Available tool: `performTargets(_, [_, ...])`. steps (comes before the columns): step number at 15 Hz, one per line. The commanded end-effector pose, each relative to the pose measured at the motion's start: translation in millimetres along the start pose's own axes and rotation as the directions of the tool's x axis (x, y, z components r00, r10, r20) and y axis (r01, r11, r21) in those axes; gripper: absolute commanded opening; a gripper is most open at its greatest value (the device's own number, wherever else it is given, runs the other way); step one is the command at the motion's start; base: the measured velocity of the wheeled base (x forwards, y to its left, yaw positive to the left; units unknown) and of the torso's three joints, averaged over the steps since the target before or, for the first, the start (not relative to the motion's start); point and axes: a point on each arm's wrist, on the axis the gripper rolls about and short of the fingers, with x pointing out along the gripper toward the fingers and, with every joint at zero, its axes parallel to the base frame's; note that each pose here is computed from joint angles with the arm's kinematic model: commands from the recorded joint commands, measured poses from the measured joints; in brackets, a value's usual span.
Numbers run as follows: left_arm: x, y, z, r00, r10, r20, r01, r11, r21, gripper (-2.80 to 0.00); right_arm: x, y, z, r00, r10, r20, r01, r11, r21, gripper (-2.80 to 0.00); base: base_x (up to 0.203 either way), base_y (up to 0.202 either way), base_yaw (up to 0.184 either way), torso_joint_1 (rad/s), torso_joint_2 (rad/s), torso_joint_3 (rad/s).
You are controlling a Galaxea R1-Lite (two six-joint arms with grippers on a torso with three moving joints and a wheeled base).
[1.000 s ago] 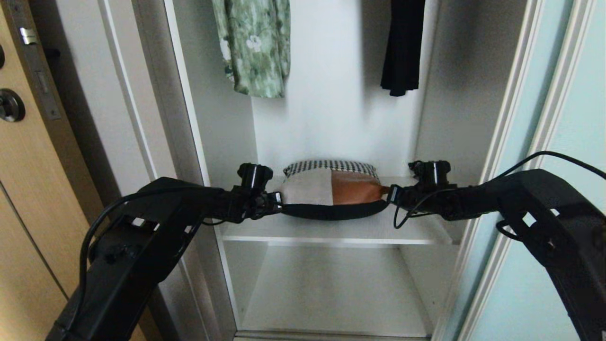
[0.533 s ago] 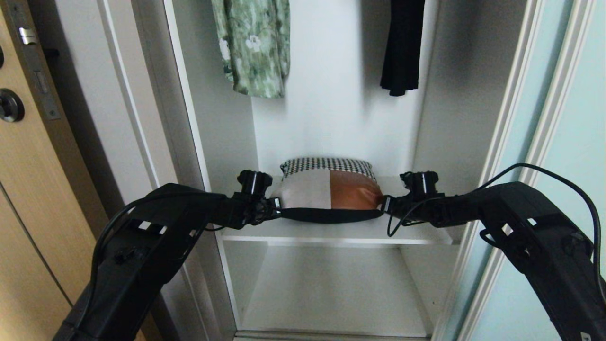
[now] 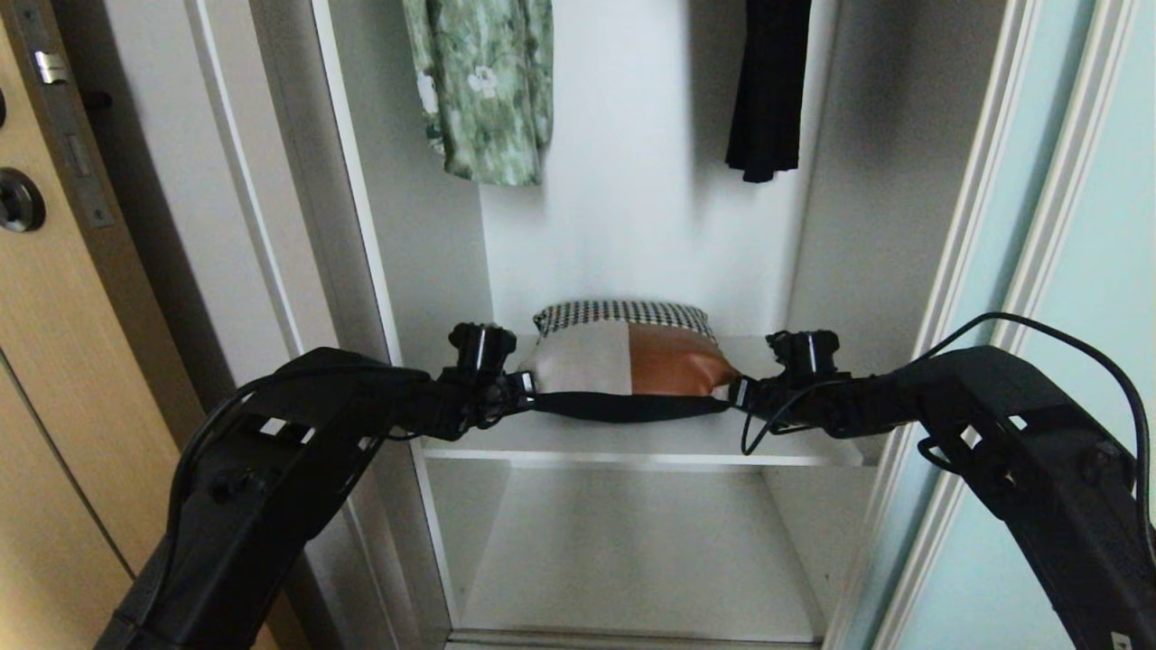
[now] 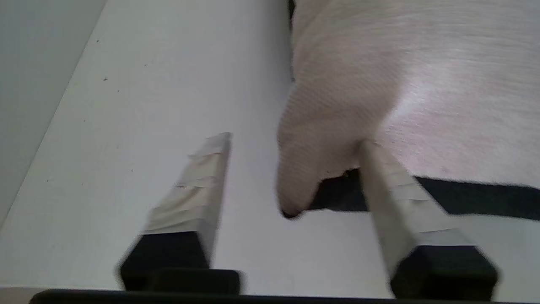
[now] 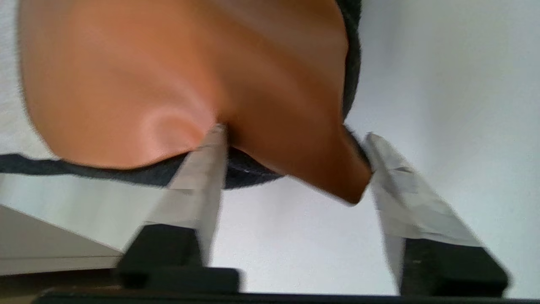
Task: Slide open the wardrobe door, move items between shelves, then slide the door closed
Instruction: Place the pillow on the higher shelf
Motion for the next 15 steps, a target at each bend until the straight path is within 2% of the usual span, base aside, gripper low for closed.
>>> performTargets(1, [-17.6, -2.8, 11.3, 0.999, -0.018, 0.043, 0.018, 1.0, -0.002, 0.0, -17.4, 7.6, 7.0, 1.0, 0.015, 0.025, -0.015, 1.0, -0.006, 0.0, 0.0, 0.0, 0.0, 0.0, 0.0, 0.0])
performTargets(7, [-59.6, -16.7, 51.7, 0.981, -0.073, 0.182, 0.072, 0.997, 0.013, 0.0, -59.8, 21.6, 12.4, 0.998, 0.036, 0.049, -0.035, 0.999, -0.013, 0.0, 0.0, 0.0, 0.0, 0.0, 0.0, 0.0])
performTargets(10, [-89.8, -23.1, 70.1, 0.973, -0.09, 0.212, 0.088, 0.996, 0.017, 0.0, -78.6, 24.4, 4.9, 0.998, 0.039, 0.046, -0.038, 0.999, -0.014, 0.0, 0.0, 0.0, 0.0, 0.0, 0.0, 0.0])
performTargets(11, [-101.7, -25.8, 71.7, 0.974, -0.094, 0.204, 0.092, 0.996, 0.02, -2.8, -86.8, 25.7, 0.9, 0.998, 0.038, 0.04, -0.037, 0.999, -0.014, 0.0, 0.0, 0.0, 0.0, 0.0, 0.0, 0.0])
performTargets(12, [-114.0, -28.4, 73.1, 0.975, -0.099, 0.198, 0.097, 0.995, 0.023, -2.8, -98.3, 28.2, -1.6, 0.998, 0.039, 0.042, -0.038, 0.999, -0.019, -2.8, 0.0, 0.0, 0.0, 0.0, 0.0, 0.0])
performTargets(15, [-157.2, -30.1, 84.3, 0.971, -0.108, 0.214, 0.103, 0.994, 0.034, -2.8, -149.7, 48.7, 0.9, 0.994, 0.075, 0.076, -0.071, 0.996, -0.053, -2.8, 0.0, 0.0, 0.0, 0.0, 0.0, 0.0])
